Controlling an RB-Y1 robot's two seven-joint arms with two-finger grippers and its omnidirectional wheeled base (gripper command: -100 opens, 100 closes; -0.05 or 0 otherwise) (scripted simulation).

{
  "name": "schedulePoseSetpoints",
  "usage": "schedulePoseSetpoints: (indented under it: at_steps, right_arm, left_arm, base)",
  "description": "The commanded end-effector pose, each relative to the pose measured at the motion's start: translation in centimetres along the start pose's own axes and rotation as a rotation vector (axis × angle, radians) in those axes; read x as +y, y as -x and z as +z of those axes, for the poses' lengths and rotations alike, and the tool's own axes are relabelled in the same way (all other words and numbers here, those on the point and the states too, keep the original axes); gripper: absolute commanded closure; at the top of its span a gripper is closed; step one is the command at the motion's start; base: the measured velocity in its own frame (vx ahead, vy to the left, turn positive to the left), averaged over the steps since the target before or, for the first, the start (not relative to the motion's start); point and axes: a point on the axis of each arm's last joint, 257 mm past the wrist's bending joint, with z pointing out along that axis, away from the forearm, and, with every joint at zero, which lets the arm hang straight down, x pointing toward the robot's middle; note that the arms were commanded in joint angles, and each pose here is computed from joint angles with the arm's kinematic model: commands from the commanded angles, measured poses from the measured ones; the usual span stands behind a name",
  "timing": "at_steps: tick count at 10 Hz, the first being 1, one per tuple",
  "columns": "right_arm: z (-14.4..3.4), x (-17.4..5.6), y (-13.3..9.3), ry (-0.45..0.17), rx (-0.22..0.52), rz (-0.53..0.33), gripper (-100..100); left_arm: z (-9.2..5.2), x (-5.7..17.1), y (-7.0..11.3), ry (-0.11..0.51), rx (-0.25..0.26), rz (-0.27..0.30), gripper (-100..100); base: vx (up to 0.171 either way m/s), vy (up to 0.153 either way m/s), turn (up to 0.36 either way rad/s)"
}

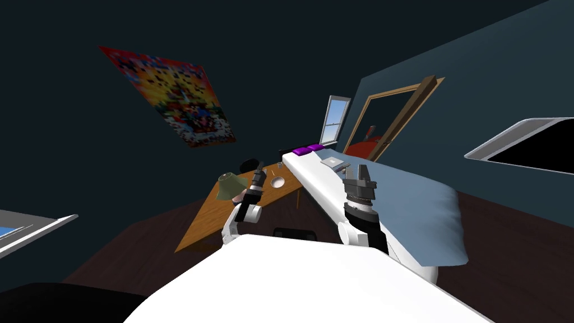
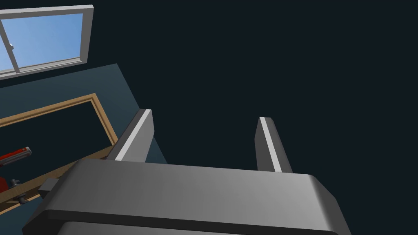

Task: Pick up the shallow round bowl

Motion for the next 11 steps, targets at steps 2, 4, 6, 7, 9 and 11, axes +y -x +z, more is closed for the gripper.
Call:
schedulePoseSetpoints:
  at_steps: [2,4,6,7,9,11]
  right_arm:
    - [0.0,0.0,0.0,0.0,0.0,0.0,0]
    - [0.0,0.0,0.0,0.0,0.0,0.0,0]
    - [0.0,0.0,0.0,0.0,0.0,0.0,0]
    - [0.0,0.0,0.0,0.0,0.0,0.0,0]
    - [0.0,0.0,0.0,0.0,0.0,0.0,0]
    - [0.0,0.0,0.0,0.0,0.0,0.0,0]
  left_arm:
    - [0.7,1.9,-0.4,0.063,0.01,0.007,-100]
    - [1.3,3.7,-0.7,0.114,0.019,0.012,-100]
    - [1.7,5.4,-1.1,0.167,0.029,0.017,-100]
    - [2.2,6.8,-1.5,0.205,0.038,0.021,-100]
    - [2.6,8.5,-1.9,0.255,0.048,0.024,-100]
    - [3.0,10.4,-2.3,0.311,0.059,0.026,-100]
  base:
    - [-0.022,-0.007,-0.06]
    - [-0.028,-0.004,-0.072]
    - [-0.025,-0.008,-0.06]
    - [-0.027,-0.007,-0.088]
    - [-0.026,-0.01,-0.061]
    - [-0.023,-0.007,-0.066]
